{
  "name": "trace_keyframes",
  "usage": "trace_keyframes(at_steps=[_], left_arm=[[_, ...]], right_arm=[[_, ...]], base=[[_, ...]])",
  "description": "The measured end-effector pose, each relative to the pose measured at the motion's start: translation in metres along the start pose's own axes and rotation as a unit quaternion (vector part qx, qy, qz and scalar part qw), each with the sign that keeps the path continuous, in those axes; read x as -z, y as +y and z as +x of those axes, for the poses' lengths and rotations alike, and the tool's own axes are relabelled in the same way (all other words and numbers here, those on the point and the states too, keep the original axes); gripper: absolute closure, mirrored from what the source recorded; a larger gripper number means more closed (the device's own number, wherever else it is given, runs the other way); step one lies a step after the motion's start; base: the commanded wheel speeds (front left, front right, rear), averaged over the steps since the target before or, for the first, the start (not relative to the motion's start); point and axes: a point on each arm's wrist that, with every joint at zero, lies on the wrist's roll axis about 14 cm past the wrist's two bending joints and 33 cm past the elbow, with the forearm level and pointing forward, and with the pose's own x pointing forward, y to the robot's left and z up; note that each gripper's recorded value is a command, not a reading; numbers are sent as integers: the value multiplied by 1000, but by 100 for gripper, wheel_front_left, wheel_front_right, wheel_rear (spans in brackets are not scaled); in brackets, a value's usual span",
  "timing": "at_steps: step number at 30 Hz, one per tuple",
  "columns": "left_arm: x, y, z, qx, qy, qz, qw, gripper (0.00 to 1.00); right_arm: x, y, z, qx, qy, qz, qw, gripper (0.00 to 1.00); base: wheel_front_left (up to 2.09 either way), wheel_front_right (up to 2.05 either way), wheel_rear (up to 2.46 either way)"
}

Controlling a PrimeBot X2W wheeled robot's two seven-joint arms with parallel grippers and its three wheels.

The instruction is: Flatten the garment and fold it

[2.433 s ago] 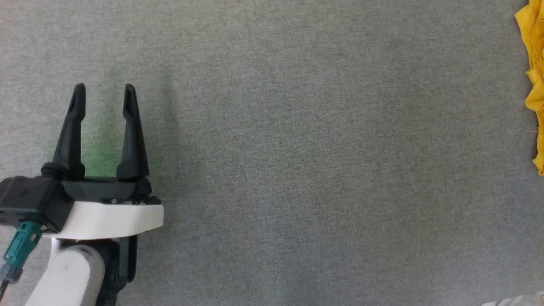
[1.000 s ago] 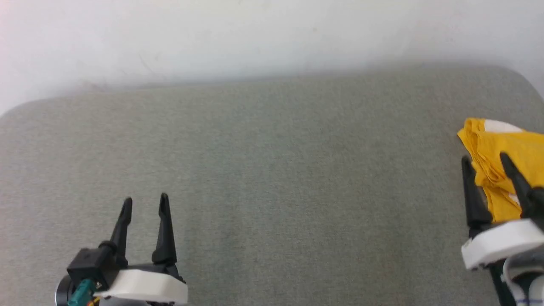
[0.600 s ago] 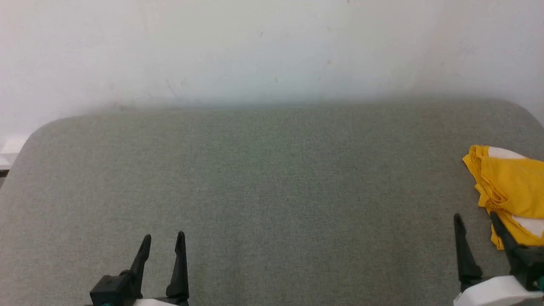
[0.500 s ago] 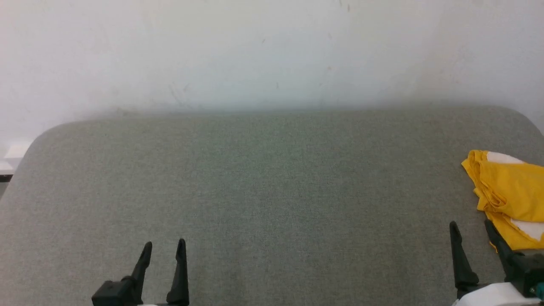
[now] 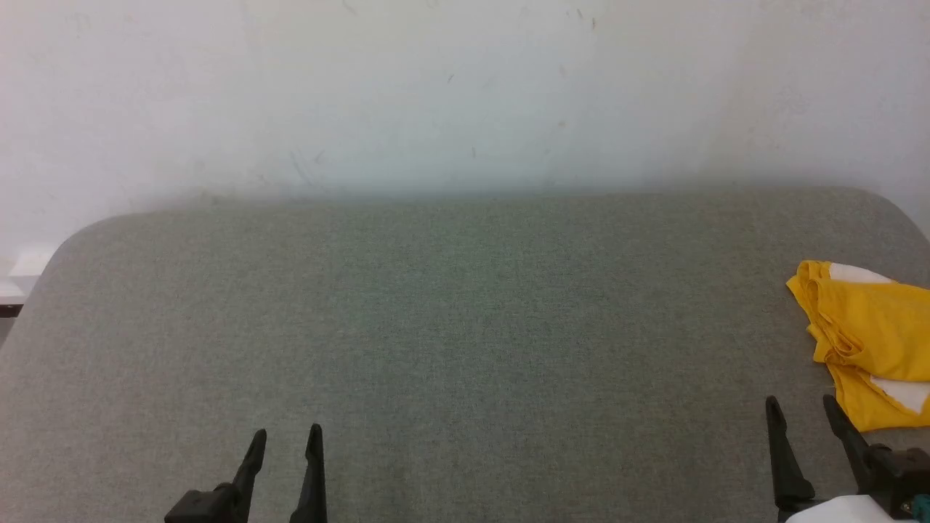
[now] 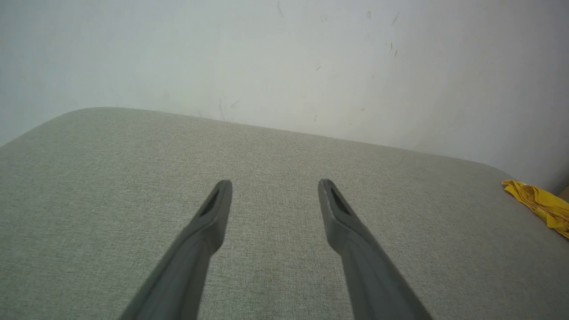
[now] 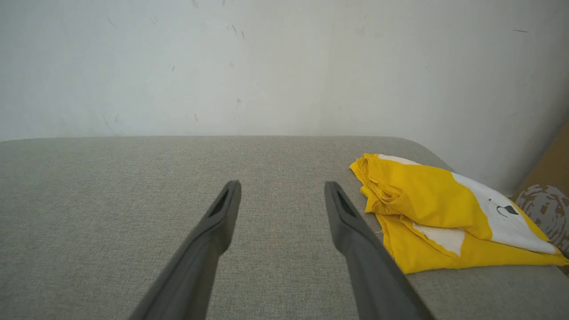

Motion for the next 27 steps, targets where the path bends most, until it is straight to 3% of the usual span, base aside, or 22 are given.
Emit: trace_keyframes(at_steps=[9,10,27], left_arm=[[4,2,2,-2,5,-1,1000,0],[4,2,3,-2,5,1,1000,100],[6,1,5,0,11,8,1000,100]], right_arm=[[6,1,1,-1,9,4,1000,0],[6,2,1,-2,10,4,1000,100],[9,5,2,-7,18,3,1000,100]], base=[[0,0,0],[0,0,0],[0,0,0]])
